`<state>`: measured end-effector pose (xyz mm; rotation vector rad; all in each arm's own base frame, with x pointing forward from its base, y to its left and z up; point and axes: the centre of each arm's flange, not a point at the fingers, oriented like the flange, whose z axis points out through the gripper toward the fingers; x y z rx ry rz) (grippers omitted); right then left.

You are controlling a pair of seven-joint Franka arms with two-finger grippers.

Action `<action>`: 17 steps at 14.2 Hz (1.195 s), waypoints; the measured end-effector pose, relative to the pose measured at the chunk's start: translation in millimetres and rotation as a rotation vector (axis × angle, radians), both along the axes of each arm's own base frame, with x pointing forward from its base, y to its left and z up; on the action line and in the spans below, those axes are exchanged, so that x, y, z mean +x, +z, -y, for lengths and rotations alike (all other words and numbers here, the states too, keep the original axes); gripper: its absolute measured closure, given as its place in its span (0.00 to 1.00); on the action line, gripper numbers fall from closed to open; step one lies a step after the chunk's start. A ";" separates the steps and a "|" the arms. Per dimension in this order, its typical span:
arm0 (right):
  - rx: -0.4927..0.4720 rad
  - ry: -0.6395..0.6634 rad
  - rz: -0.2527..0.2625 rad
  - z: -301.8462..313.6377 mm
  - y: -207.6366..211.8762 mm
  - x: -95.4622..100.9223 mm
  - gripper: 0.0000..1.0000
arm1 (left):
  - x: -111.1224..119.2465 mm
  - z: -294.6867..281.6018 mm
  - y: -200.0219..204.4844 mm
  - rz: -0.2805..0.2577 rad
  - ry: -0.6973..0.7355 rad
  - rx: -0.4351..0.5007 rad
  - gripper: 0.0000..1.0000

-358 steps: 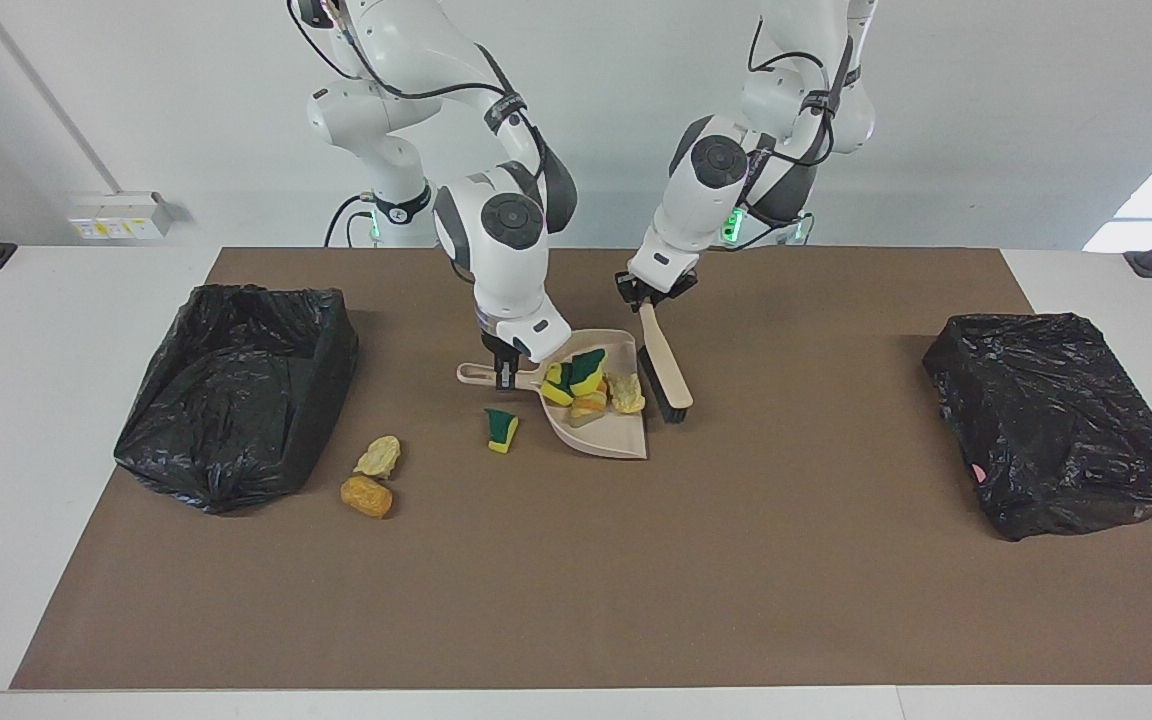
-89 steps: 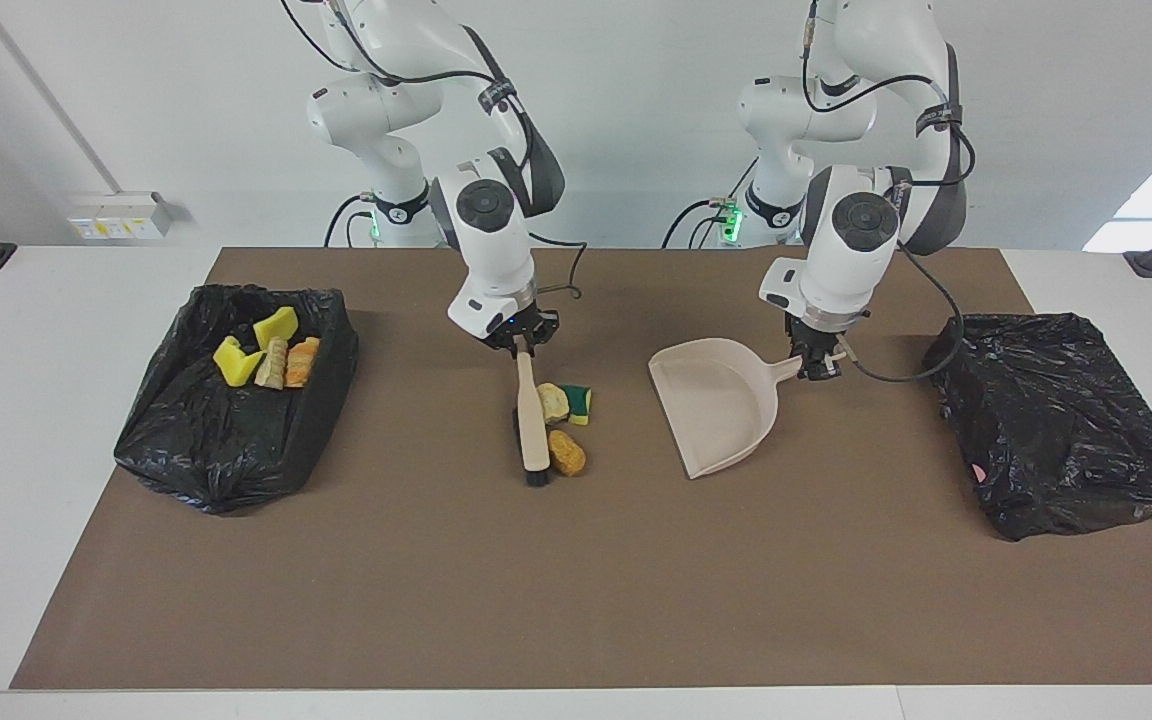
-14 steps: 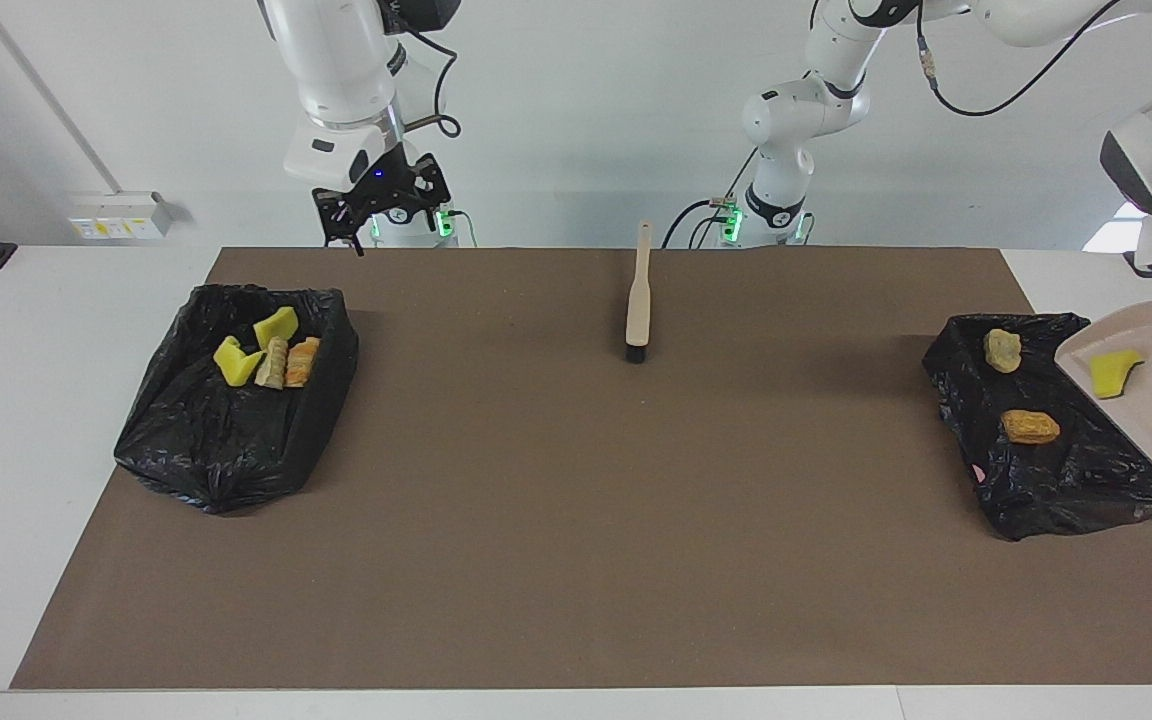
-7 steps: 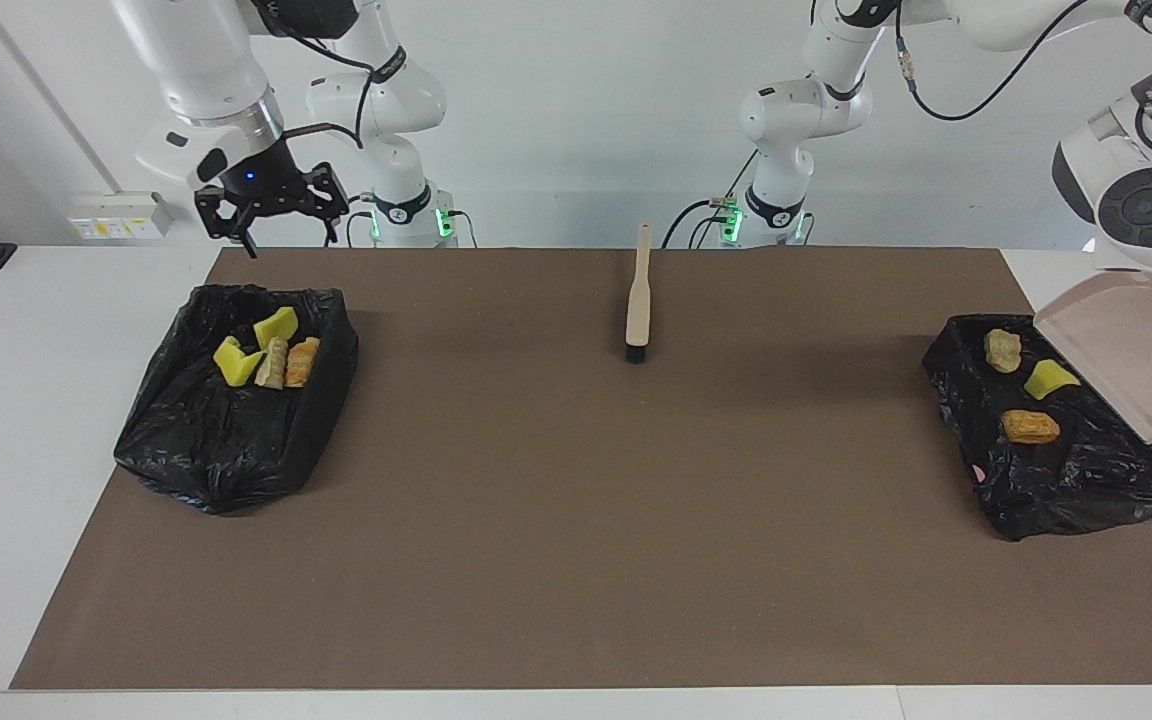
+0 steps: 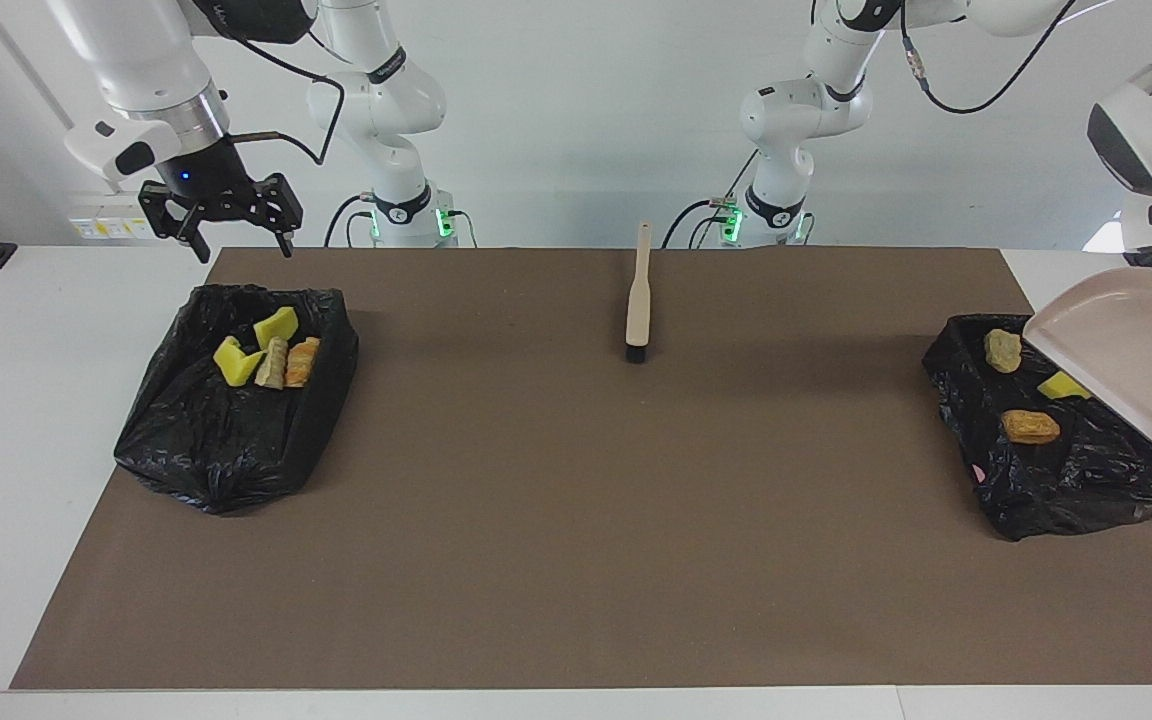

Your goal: Sweep and dump trash in bin

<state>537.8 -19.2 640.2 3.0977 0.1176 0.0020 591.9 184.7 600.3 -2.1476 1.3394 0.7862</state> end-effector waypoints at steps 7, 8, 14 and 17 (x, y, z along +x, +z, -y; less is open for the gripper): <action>0.004 -0.010 0.001 -12.3 0.0 0.1 0.00 | -14.8 101.8 -8.5 0.274 0.485 -0.337 0.69; 0.006 -0.018 0.001 -14.4 -0.4 -0.1 0.00 | -16.2 138.4 -12.8 0.293 0.524 -0.352 0.69; 0.009 -0.036 0.000 -15.5 -1.0 -0.8 0.00 | -40.3 335.5 -42.0 0.404 0.666 -0.449 0.69; 0.009 -0.036 0.000 -15.5 -0.7 -1.0 0.00 | -43.0 412.6 -65.4 0.511 0.694 -0.589 0.69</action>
